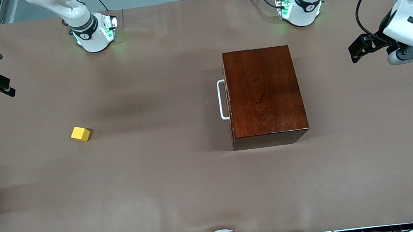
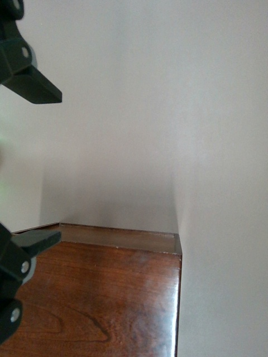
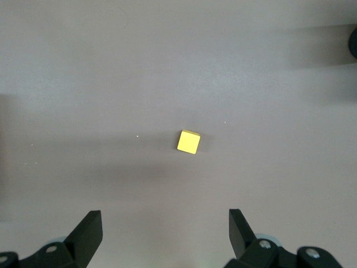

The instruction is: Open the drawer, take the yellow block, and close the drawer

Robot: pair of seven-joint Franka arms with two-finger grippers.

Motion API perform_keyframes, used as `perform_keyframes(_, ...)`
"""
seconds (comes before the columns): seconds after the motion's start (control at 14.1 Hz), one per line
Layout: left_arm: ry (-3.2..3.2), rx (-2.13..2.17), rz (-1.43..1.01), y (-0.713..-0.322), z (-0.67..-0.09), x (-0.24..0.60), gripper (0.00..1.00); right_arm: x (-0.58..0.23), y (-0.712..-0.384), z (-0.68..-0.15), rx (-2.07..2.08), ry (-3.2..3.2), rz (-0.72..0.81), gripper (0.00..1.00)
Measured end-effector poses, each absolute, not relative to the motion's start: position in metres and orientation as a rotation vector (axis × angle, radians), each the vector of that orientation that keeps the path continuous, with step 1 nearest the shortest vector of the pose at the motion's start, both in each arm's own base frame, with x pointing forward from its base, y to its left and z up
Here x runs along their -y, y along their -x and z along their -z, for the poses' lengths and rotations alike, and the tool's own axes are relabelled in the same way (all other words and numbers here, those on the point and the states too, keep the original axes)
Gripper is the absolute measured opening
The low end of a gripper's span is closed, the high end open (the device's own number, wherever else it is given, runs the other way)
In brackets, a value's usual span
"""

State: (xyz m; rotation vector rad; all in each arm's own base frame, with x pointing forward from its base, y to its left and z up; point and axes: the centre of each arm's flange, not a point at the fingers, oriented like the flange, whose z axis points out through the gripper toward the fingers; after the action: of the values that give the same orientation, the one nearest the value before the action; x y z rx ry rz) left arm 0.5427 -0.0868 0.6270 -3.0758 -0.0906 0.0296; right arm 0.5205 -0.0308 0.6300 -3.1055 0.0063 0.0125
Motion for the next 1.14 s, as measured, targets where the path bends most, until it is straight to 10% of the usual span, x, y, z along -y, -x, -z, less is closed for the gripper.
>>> perform_keyframes(1.14,3.081,0.011,-0.05,-0.545,-0.631,0.056,1.0,0.031,-0.521,-0.63,-0.007,3.105,-0.013,1.0)
